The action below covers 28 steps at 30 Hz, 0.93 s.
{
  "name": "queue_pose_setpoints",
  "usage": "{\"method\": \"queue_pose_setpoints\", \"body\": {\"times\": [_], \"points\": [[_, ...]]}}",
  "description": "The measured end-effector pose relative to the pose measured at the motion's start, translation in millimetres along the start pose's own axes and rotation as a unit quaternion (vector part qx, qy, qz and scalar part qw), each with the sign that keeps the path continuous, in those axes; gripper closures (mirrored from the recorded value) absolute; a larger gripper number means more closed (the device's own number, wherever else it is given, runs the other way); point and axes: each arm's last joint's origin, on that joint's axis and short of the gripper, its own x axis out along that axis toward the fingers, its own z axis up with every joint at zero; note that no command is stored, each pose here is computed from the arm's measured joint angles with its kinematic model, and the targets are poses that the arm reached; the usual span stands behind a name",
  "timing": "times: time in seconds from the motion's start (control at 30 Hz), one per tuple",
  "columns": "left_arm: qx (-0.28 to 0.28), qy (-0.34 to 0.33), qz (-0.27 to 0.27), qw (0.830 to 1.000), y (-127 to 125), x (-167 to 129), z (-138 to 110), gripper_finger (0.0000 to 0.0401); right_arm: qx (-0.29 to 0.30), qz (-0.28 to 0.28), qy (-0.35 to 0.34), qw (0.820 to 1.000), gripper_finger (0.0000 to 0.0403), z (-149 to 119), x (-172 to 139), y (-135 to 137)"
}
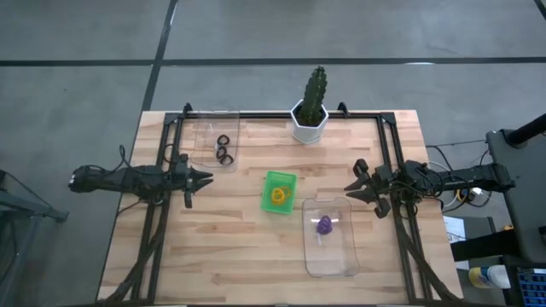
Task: Sort spring keychains
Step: Return to Home Position
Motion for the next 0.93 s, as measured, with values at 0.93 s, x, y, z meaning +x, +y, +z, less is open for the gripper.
{"method": "queue_pose_setpoints", "body": {"times": [0.93], "points": [[0.000,0.000,0.000,1.000,0.0,0.0,0.0,0.0318,0.000,0.000,0.000,1.000,0.0335,0.0,0.0,0.1]]}}
